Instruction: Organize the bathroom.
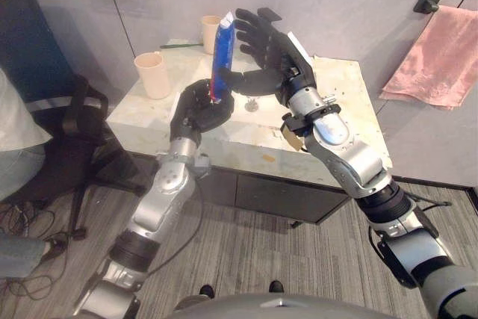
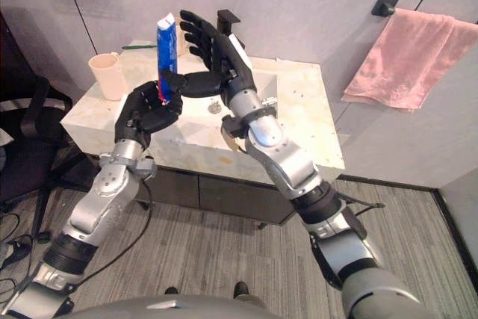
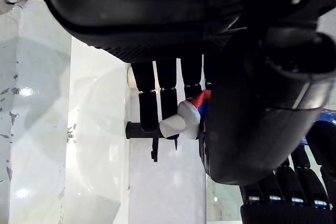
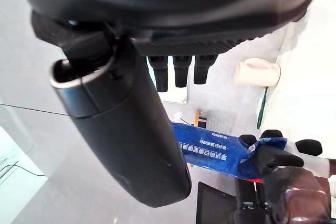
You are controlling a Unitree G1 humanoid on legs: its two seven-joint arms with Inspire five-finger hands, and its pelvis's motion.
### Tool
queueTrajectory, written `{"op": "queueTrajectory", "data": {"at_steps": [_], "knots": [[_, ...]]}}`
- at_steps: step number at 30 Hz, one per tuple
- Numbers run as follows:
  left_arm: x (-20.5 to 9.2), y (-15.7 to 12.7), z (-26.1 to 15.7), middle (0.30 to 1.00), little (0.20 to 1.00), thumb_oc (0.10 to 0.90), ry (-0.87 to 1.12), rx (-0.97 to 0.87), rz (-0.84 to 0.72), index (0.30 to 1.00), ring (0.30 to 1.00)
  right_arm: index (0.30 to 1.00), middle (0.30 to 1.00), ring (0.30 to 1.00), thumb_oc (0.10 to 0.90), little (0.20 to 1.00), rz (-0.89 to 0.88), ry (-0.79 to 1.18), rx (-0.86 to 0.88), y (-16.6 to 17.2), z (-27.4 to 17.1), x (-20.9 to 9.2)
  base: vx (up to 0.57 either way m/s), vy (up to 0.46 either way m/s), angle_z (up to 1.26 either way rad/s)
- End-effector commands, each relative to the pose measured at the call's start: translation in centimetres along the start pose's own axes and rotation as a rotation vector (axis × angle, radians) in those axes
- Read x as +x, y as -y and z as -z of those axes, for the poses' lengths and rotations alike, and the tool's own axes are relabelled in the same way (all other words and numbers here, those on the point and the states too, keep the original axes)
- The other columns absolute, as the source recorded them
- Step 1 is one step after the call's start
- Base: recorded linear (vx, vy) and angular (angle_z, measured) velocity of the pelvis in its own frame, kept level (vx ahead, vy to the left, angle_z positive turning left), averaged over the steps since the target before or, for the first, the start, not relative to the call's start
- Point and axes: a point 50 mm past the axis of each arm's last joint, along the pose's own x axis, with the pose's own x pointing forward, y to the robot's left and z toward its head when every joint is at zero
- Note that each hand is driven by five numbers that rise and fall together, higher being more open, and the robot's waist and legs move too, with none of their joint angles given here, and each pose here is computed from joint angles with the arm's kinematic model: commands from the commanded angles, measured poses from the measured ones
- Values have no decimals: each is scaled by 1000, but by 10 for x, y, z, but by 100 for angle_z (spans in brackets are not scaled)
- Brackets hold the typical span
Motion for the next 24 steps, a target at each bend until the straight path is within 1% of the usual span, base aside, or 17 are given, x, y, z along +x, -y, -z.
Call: {"op": "queueTrajectory", "data": {"at_steps": [1, 2, 4, 5, 12, 18, 19, 20, 21, 22, 24], "knots": [[25, 32, -62, 300, 300, 400, 316, -69, 127, 300, 300, 900, 900, 900, 800, 900, -12, 270, 17, -7, -62, 23, 0, 0, 0], [25, 32, -62, 300, 300, 400, 316, -70, 126, 300, 300, 801, 801, 801, 734, 801, -14, 272, 17, -8, -62, 23, 0, 0, 0], [25, 32, -62, 300, 300, 400, 316, -68, 122, 300, 300, 434, 434, 434, 489, 434, -16, 273, 13, -9, -63, 23, 0, 0, 0], [25, 31, -62, 300, 300, 400, 316, -67, 119, 300, 300, 300, 300, 300, 400, 300, -16, 273, 9, -9, -64, 23, 0, 0, 0], [25, 27, -63, 300, 300, 400, 324, -64, 90, 300, 300, 300, 300, 300, 400, 300, -1, 269, -5, -7, -63, 23, 0, 0, 0], [25, 20, -64, 300, 300, 400, 333, -61, 32, 300, 300, 300, 300, 300, 400, 300, 3, 303, -75, -4, -67, 23, 0, 0, 0], [25, 19, -64, 328, 328, 419, 334, -62, 27, 328, 328, 300, 300, 300, 400, 300, 1, 307, -84, -4, -68, 23, 0, 0, 0], [25, 19, -64, 328, 328, 419, 334, -62, 27, 328, 328, 300, 300, 300, 400, 300, 1, 307, -84, -4, -68, 23, -11, 31, 0], [24, 15, -63, 658, 658, 638, 329, -77, -5, 658, 658, 300, 300, 300, 400, 300, -3, 326, -115, -4, -72, 23, -16, 55, 0], [23, 10, -62, 900, 900, 800, 327, -86, -23, 900, 900, 300, 300, 300, 400, 300, -4, 344, -149, -3, -76, 23, -21, 69, 4], [21, 6, -61, 900, 900, 800, 328, -94, -41, 900, 900, 300, 300, 300, 400, 300, -1, 372, -198, -4, -80, 24, -23, 66, 10]]}}
